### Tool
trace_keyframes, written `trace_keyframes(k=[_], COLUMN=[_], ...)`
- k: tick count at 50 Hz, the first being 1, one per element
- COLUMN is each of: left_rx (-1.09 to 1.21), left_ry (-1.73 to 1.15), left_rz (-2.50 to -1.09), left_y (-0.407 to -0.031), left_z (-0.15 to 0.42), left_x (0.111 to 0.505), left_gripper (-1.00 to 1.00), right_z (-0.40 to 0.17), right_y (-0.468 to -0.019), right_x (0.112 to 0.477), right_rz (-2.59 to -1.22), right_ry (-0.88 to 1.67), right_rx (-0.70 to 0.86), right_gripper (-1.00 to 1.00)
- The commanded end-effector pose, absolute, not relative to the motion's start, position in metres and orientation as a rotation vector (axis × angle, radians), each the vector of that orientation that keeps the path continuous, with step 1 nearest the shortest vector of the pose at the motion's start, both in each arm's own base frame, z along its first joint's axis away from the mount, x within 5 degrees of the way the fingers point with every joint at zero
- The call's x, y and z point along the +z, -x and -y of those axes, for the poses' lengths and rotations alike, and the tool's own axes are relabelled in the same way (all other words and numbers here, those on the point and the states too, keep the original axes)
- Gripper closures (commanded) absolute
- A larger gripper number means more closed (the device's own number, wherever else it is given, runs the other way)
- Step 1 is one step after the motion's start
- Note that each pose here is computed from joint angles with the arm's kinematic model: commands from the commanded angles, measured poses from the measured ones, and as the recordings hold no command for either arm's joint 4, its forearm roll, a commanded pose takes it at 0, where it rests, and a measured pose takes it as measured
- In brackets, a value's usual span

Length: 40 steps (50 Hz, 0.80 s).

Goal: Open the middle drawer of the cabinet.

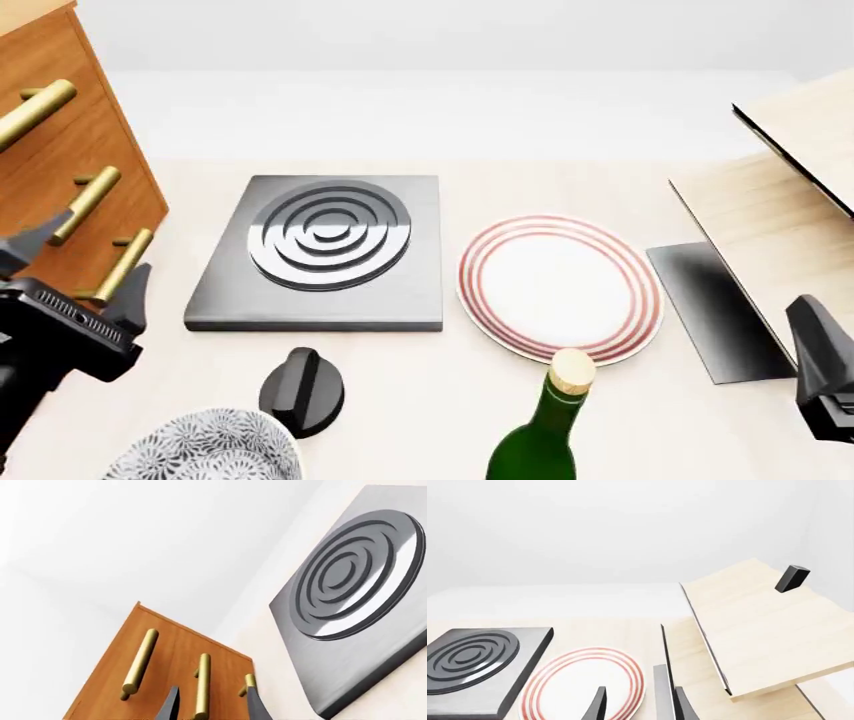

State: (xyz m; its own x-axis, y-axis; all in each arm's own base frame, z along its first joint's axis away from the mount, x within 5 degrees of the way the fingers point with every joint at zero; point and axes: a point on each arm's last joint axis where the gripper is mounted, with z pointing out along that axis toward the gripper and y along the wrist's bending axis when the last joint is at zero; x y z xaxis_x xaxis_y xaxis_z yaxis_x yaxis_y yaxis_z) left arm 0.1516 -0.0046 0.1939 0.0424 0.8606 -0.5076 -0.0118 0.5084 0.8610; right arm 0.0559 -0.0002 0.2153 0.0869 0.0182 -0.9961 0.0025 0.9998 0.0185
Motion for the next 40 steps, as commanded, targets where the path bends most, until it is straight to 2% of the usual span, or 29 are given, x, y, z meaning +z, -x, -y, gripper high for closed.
trace_keyframes(k=[1,40], left_rx=[0.808,0.879], left_ry=[-0.808,-0.765], left_rz=[-1.406,-1.448], left_y=[-0.161,-0.186], left_z=[0.001,-0.015], left_x=[0.181,0.18], left_gripper=[-1.0,-1.0], right_z=[0.0,0.0], right_y=[-0.056,-0.056], right_x=[0.215,0.215], right_rz=[-1.483,-1.484], right_ry=[-0.013,-0.012], right_rx=[0.011,0.01], right_gripper=[-1.0,-1.0])
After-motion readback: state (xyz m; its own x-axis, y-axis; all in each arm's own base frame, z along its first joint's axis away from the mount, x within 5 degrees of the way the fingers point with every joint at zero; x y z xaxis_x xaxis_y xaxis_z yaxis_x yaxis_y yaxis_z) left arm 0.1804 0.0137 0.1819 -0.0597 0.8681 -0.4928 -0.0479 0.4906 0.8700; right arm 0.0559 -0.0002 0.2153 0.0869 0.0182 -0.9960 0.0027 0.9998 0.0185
